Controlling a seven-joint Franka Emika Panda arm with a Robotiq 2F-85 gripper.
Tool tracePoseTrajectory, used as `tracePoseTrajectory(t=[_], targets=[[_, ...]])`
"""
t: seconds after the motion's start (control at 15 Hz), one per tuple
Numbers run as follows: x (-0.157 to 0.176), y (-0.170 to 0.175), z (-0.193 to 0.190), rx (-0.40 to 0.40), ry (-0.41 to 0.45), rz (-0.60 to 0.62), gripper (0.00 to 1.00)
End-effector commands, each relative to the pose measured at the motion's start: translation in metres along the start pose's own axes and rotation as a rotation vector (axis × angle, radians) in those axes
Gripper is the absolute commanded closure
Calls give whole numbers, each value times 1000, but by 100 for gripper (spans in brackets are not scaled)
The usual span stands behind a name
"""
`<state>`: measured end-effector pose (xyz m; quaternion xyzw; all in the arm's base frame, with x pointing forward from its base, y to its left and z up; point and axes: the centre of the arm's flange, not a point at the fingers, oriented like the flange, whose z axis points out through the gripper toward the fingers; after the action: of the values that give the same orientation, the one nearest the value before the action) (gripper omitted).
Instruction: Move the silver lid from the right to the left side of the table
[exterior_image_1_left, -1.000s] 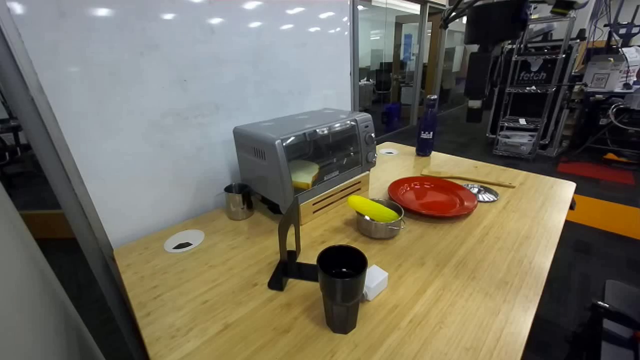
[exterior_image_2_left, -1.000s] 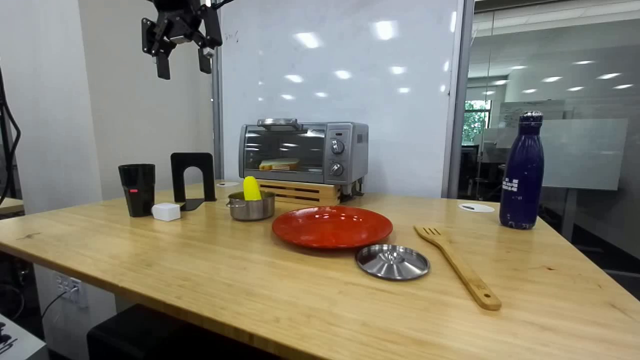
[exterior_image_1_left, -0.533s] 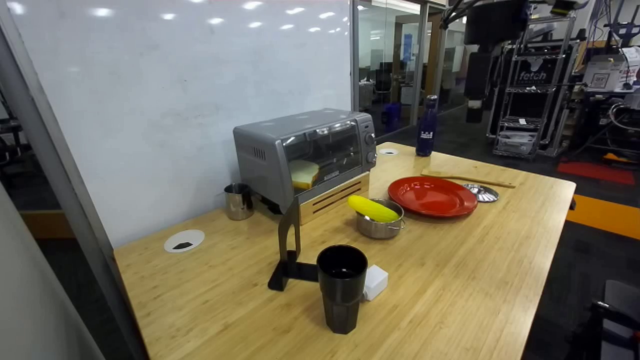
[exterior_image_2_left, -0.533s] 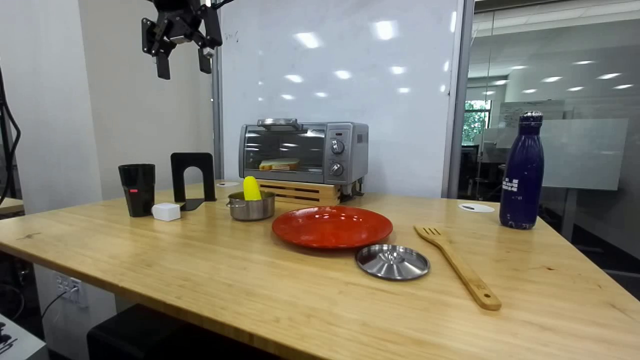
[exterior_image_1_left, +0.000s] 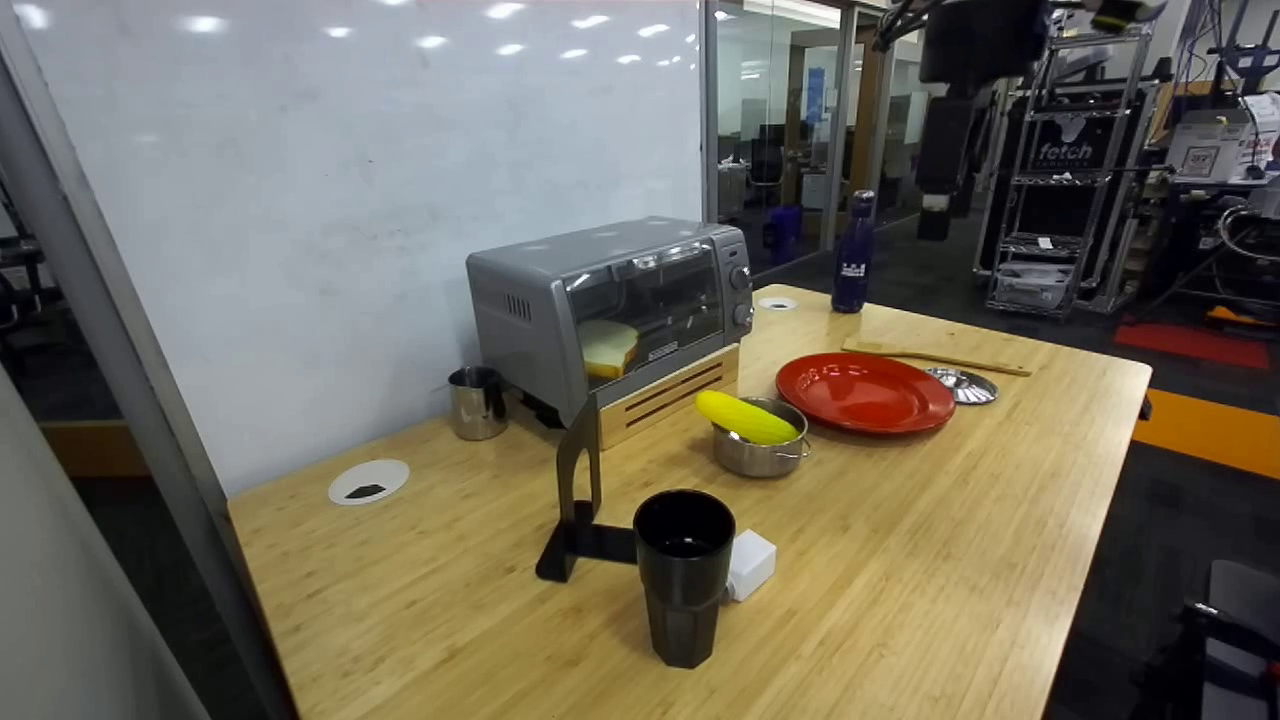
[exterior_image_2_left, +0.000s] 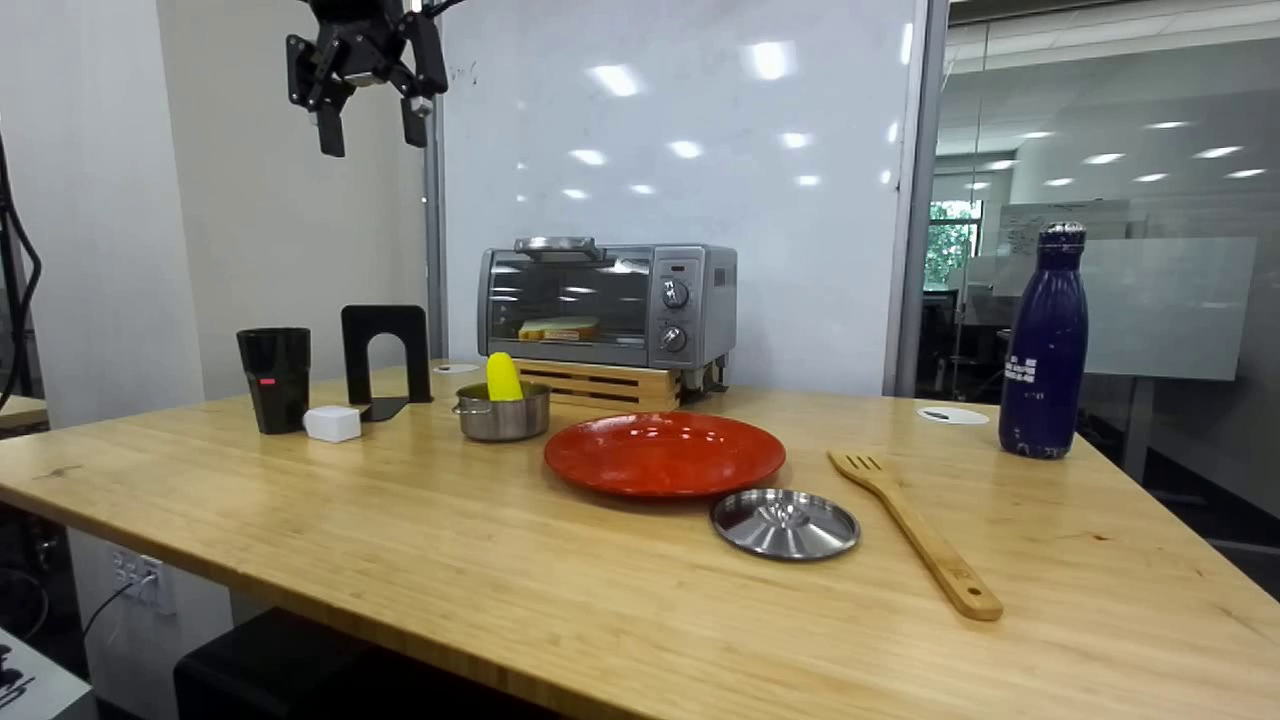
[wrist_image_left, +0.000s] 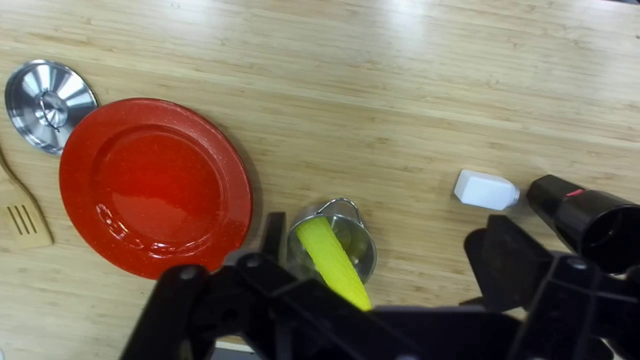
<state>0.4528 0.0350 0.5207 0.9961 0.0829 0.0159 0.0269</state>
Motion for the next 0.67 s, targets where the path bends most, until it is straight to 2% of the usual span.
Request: tracePoseTrajectory(t=[0.0,0.07,0.27,0.33,0.47,0.6], targets=[[2,-1,1,32,44,-9,0],[-54,-17,-49,27,-29,-137,0],[-95,-24,-75,47,-133,-282,0],[-58,-21,-46,32,-106,-199,0],[-76,-24,-66,25,-78,-207,0],[-72,-24,-61,27,-87,-206,0]])
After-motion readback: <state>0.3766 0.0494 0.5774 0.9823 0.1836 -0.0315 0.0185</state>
